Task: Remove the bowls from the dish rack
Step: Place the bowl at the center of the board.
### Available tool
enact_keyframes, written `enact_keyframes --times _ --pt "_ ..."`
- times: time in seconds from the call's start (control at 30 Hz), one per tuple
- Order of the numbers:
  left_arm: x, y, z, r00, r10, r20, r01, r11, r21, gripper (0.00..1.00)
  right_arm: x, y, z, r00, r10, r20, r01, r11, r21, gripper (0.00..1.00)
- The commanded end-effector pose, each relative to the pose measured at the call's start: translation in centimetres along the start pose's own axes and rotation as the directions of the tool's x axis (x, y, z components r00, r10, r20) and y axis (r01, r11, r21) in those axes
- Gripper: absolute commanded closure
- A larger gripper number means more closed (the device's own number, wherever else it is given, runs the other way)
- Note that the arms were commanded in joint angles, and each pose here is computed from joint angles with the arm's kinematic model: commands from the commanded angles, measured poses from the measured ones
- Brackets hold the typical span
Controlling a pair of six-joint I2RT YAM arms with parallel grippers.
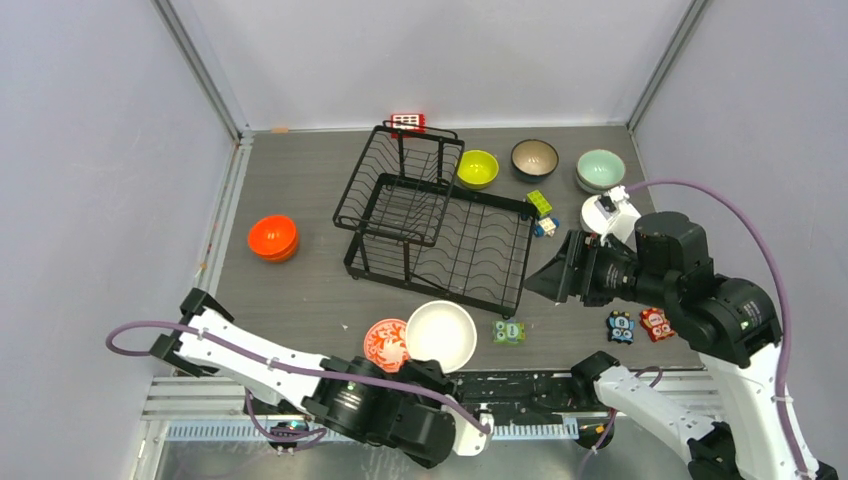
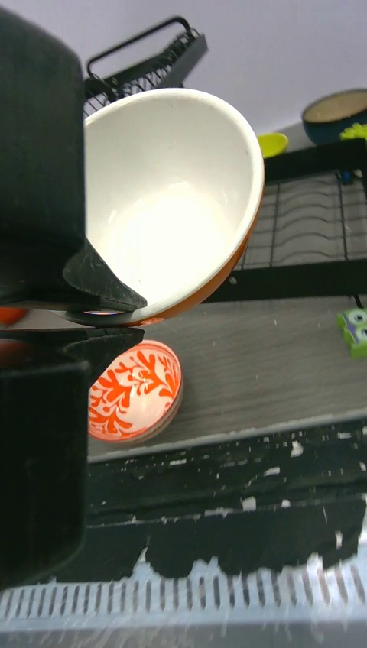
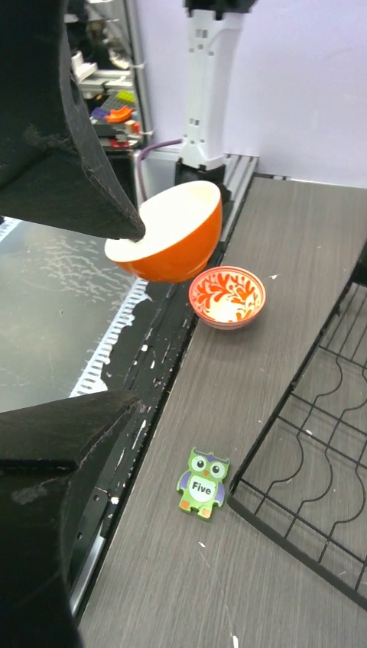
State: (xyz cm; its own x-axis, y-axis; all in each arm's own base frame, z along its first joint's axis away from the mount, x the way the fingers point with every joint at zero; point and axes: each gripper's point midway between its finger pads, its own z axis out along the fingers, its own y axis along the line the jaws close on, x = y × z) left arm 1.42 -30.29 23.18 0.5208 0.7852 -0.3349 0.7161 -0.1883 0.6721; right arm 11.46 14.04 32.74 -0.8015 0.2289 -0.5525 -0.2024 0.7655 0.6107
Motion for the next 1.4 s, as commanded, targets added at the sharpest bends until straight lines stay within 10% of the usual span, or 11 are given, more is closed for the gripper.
enact_keyframes --times 0.0,0.67,1.37 --pt "-2.5 -1.2 -1.7 0.983 -0.056 0.176 0.031 0.99 0.138 1.0 0.6 0.3 -1.2 0.991 -0.125 -0.042 0.124 0.992 -0.004 0.25" --pt "-1.5 -5.3 -1.1 0.977 -0.142 0.157 0.092 0.953 0.289 1.0 6.3 4.2 5.8 0.919 -0.323 -0.226 0.32 0.946 -0.052 0.28" --pt "-0.4 -5.5 -1.0 0.968 -0.193 0.158 0.145 0.951 0.273 1.0 11.9 5.0 11.8 0.909 -0.303 -0.288 0.314 0.949 -0.007 0.58"
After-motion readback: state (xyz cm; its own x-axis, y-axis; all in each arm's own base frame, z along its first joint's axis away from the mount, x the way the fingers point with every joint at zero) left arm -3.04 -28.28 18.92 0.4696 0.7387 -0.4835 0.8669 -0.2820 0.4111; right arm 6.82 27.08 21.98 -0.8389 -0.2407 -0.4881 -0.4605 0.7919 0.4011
